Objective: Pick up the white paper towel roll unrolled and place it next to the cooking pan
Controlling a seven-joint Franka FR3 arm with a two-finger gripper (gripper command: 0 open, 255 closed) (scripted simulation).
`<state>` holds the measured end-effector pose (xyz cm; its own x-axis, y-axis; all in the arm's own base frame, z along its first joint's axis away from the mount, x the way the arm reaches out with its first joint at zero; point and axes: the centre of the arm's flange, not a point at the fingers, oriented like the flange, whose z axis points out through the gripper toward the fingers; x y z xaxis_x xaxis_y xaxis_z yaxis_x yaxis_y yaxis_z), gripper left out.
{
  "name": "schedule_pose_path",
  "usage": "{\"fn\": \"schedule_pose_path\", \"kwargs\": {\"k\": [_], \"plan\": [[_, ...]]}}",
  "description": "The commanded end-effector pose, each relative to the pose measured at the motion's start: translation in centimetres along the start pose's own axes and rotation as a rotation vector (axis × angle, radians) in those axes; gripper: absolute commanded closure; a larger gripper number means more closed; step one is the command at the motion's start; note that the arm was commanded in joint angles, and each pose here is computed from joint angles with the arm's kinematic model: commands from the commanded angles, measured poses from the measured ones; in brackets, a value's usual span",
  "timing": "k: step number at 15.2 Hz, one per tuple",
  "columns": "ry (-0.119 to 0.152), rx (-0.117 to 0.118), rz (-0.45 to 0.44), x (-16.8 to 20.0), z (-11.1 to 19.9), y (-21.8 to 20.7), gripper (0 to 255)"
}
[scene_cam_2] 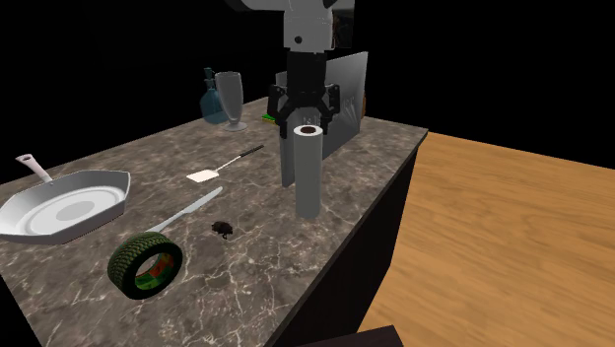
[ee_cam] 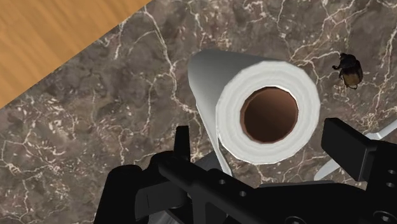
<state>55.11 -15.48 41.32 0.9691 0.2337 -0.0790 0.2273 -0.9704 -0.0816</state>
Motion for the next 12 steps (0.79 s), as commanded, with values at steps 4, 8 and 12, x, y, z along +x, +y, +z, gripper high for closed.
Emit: {"fn": "schedule_pose_path", "kwargs": {"k": [4, 8, 12], "plan": [[0.0, 0.0, 0.0, 0.0, 0.02, 0.01, 0], [0.0, 0.0, 0.0, 0.01, 0.02, 0.0, 255], [0.0, 0.0, 0.0, 0.02, 0.03, -0.01, 255]]}}
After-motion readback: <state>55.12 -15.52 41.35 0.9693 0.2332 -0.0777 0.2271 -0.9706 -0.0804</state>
